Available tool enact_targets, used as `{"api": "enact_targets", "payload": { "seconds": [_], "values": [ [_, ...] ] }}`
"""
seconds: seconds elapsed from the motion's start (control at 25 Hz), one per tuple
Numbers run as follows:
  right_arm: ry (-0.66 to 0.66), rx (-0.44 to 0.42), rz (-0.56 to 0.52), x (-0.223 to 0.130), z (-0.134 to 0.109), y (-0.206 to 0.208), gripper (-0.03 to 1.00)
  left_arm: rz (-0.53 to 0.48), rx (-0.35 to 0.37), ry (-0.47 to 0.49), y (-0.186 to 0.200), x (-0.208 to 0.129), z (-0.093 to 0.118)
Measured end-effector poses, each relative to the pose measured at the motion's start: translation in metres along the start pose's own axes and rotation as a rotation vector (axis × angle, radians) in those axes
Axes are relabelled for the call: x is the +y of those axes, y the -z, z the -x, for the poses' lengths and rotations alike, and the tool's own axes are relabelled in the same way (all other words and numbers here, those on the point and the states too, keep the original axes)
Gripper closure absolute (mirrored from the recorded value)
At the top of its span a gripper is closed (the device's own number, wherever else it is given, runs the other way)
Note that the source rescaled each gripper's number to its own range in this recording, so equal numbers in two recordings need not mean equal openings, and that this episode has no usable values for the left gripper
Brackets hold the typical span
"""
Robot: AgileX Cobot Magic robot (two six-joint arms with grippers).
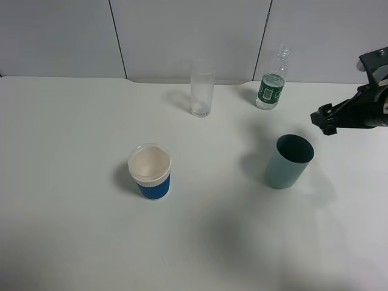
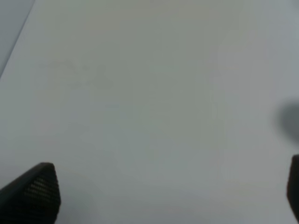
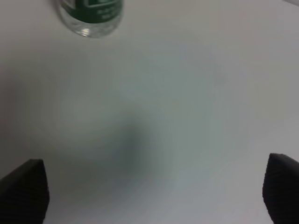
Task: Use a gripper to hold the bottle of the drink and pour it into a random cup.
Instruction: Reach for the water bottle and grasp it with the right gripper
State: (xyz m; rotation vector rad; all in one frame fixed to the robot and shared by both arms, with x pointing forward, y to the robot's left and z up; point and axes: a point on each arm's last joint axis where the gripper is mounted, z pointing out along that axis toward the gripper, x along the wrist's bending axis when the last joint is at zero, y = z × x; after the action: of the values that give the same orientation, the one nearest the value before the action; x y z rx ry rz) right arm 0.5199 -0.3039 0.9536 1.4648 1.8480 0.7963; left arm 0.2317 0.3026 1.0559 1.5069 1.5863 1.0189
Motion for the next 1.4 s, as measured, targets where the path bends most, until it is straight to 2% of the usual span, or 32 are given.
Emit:
{"api": "enact_targets", "payload": {
  "seconds": [0.16,0.4,0.84,1.24,1.4],
  "values": [
    [0.008,0.049,-0.003,-0.009,-0.004,-0.023,-0.03,0.0,0.0,0.0,0.0,0.0,0.0],
    [0.006,0.058,-0.02,-0.008,-0.001,-0.048,-0.03,0.0,0.0,0.0,0.0,0.0,0.0],
    [0.119,0.074,0.061,0.009,0.003,-0.078,-0.03,0.0,0.0,0.0,0.0,0.0,0.0],
    [0.226,0.129,0.271,0.018,-0.004,-0.098,-0.03,0.0,0.0,0.0,0.0,0.0,0.0],
    [0.182,0.089,0.329,0.016,0.003,-0.103,-0.03,0.0,0.0,0.0,0.0,0.0,0.0]
  ]
}}
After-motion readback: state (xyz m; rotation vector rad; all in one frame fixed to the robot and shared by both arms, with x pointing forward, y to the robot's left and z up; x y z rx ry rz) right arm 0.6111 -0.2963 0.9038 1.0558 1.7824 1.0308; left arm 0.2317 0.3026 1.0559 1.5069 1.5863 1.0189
